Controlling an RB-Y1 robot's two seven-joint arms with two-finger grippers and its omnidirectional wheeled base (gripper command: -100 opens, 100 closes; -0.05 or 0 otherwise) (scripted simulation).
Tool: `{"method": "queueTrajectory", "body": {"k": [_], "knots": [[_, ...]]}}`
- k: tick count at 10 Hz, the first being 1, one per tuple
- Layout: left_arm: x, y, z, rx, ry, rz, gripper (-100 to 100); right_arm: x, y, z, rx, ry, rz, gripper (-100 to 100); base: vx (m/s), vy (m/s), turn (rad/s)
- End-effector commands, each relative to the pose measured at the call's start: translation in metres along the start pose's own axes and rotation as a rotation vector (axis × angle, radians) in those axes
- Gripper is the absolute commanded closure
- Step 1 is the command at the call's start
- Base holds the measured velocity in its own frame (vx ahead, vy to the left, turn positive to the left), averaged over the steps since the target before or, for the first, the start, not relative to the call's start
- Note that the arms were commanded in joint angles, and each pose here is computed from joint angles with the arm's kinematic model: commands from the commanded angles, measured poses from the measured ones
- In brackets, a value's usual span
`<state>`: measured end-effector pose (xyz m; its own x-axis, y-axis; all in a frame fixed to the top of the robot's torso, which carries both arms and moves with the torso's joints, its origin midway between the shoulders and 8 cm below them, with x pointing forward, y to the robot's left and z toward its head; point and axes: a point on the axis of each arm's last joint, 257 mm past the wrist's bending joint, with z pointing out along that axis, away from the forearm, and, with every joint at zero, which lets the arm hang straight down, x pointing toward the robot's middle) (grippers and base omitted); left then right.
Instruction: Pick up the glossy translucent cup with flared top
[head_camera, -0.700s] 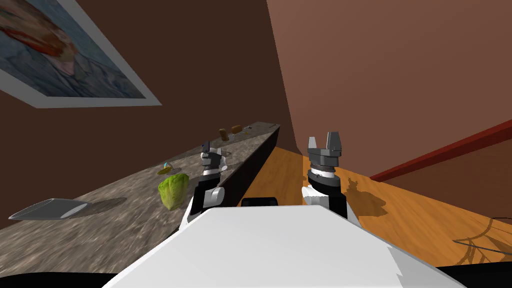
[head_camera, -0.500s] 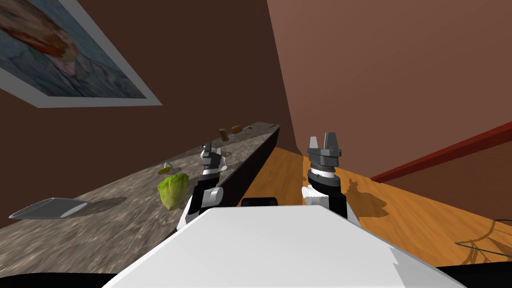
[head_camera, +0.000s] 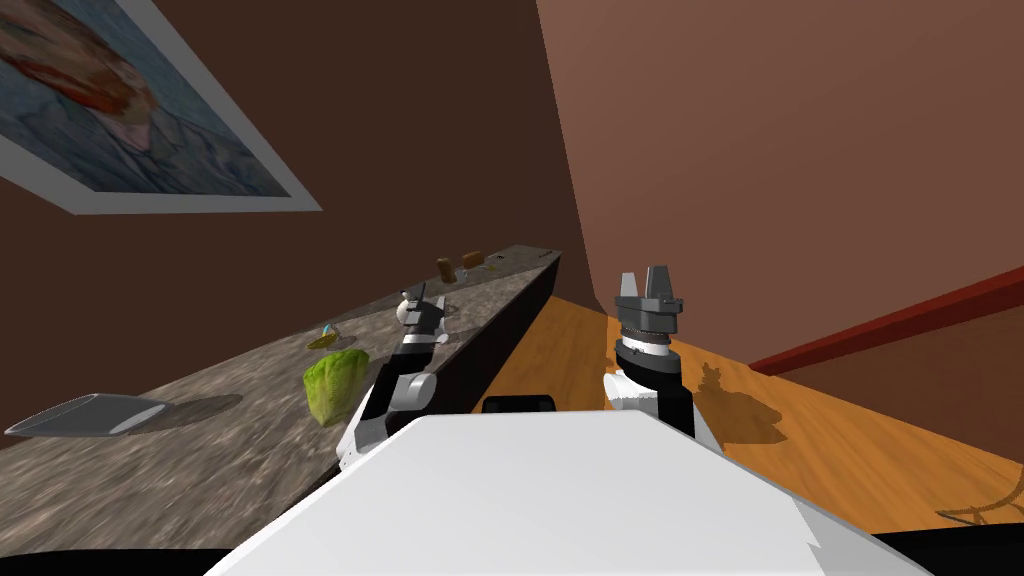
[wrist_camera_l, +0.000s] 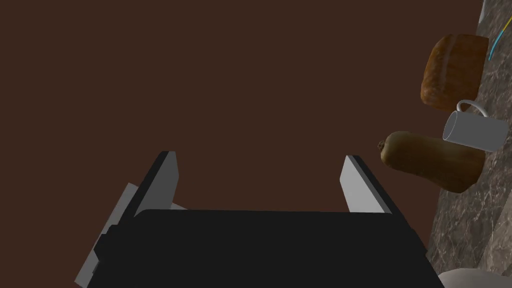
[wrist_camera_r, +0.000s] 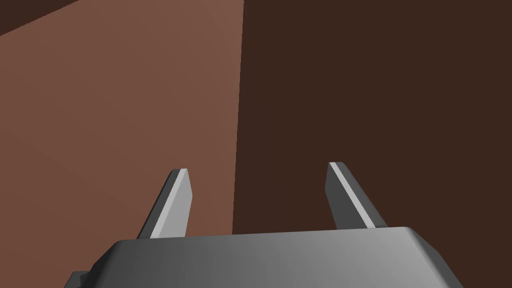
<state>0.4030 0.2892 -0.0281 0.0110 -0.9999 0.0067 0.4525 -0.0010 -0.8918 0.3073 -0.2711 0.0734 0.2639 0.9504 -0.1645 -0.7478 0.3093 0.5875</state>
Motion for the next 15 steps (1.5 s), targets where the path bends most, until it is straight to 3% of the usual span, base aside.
{"method": "queueTrajectory", "body": {"k": [1, 3, 5, 6, 10, 11, 12, 15], "knots": [[0.0, 0.006, 0.003, -0.03, 0.018, -0.014, -100, 0.0, 0.0, 0.0, 0.0, 0.0, 0.0, 0, 0.057, -0.068, 0.019], [0.0, 0.011, 0.006, -0.062, 0.038, -0.045, -100, 0.0, 0.0, 0.0, 0.0, 0.0, 0.0, 0, 0.045, -0.067, 0.027], [-0.001, 0.017, 0.013, -0.115, 0.072, -0.117, -100, 0.0, 0.0, 0.0, 0.0, 0.0, 0.0, 0, 0.056, -0.104, 0.049], [-0.001, 0.02, 0.013, -0.132, 0.077, -0.113, -100, 0.0, 0.0, 0.0, 0.0, 0.0, 0.0, 0, 0.052, -0.1, 0.026], [0.0, 0.032, 0.022, -0.242, 0.127, -0.225, -100, 0.0, 0.0, 0.0, 0.0, 0.0, 0.0, 0, 0.061, -0.101, 0.037], [0.0, 0.035, 0.021, -0.259, 0.132, -0.218, -100, 0.0, 0.0, 0.0, 0.0, 0.0, 0.0, 0, 0.045, -0.078, 0.031], [0.001, 0.038, 0.024, -0.295, 0.145, -0.258, -100, 0.0, 0.0, 0.0, 0.0, 0.0, 0.0, 0, 0.053, -0.089, 0.052], [0.001, 0.046, 0.024, -0.36, 0.16, -0.281, -100, 0.0, 0.0, 0.0, 0.0, 0.0, 0.0, 0, 0.051, -0.066, 0.031]]}}
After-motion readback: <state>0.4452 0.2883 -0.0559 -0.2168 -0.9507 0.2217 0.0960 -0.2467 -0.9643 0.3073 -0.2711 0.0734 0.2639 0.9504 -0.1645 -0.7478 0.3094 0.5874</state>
